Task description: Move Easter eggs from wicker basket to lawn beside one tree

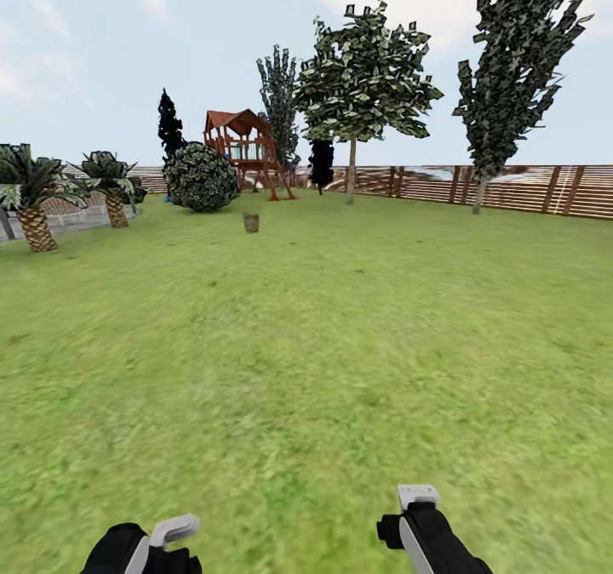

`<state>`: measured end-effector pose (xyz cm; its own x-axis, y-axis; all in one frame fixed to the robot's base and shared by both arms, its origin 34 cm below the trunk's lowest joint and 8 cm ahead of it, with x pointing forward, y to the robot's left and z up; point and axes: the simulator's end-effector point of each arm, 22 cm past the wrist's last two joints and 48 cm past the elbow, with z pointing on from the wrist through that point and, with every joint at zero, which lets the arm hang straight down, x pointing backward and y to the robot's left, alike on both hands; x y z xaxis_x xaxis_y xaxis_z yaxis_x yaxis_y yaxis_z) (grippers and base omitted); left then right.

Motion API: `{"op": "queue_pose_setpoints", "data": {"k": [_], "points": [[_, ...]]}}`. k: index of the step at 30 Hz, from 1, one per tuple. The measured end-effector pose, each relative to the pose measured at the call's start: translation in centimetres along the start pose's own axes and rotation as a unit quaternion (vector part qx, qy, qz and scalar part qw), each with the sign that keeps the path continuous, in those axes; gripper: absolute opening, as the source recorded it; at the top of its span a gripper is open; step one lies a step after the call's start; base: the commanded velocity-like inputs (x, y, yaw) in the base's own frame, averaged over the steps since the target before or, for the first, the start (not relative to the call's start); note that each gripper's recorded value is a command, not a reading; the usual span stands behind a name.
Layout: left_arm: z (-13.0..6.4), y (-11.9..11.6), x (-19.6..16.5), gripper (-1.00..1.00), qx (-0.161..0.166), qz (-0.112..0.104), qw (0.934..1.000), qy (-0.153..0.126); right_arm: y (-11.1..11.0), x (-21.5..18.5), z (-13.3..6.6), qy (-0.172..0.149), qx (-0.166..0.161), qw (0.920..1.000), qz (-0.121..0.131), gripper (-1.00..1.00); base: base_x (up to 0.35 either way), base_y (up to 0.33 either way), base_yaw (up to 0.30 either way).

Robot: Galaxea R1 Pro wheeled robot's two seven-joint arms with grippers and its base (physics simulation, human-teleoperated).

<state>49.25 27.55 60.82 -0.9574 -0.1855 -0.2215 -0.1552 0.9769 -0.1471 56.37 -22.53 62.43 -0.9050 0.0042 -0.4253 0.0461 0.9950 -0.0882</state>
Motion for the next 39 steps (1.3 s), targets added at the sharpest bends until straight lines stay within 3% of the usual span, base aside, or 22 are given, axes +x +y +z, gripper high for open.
{"op": "queue_pose_setpoints", "data": {"k": [39], "points": [[-0.02, -0.08, -0.04, 1.00, 0.001, 0.000, 1.0000, -0.001, -0.30, -0.08, 0.01, 0.000, 0.000, 1.0000, 0.005, 1.00, 0.338, 0.000, 0.000]]}}
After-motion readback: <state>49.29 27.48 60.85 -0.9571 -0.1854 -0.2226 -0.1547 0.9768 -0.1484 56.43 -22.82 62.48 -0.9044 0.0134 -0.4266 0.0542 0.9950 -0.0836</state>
